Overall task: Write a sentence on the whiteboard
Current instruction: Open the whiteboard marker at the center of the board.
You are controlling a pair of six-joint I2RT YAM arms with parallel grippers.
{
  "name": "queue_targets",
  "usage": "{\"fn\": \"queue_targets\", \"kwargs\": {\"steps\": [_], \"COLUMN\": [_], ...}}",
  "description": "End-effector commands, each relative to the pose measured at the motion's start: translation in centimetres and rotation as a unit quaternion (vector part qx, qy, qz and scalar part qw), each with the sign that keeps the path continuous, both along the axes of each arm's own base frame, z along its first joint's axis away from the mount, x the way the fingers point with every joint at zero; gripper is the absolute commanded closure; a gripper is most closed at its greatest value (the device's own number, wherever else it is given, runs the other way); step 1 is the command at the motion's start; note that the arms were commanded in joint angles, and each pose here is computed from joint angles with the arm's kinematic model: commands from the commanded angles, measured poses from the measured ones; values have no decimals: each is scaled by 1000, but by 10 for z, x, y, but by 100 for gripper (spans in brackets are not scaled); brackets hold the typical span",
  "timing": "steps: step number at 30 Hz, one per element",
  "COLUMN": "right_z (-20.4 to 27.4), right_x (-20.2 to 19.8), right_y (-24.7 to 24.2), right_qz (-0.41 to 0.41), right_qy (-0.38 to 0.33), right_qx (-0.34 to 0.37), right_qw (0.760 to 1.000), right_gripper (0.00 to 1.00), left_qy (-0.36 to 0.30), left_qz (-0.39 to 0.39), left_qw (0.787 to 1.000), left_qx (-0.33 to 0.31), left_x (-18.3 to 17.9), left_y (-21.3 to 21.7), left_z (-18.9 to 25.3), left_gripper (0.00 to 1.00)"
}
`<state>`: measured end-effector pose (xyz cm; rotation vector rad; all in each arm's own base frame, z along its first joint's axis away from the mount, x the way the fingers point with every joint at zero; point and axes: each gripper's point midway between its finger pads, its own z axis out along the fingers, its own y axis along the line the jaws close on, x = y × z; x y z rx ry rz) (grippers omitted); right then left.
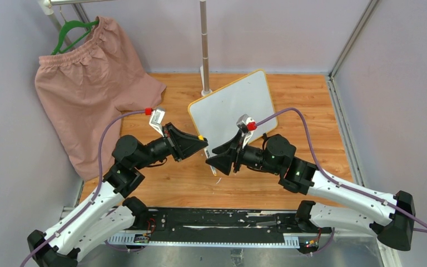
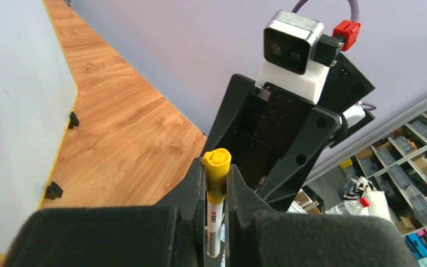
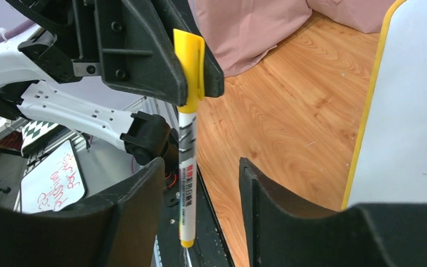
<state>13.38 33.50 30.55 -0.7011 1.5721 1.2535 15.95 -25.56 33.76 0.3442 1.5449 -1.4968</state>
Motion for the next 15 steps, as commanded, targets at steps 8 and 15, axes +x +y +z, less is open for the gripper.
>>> {"fn": "queue_targets", "kwargs": {"steps": [8, 15], "right_z": [35, 43], "right_x": [-3, -3], "right_y": [8, 16], "right_qz": [1, 13], "right_qy": [32, 34], "right_qx": [77, 89], "right_qw": [997, 995], "right_gripper": [45, 52], "left_qy": [-18, -20], "left_qz": [-10, -11], "left_qw": [999, 999], "left_qx": [-30, -36], "left_x": [-10, -14], "left_y": [3, 6], "left_z": [16, 19], "left_gripper": [100, 100]}}
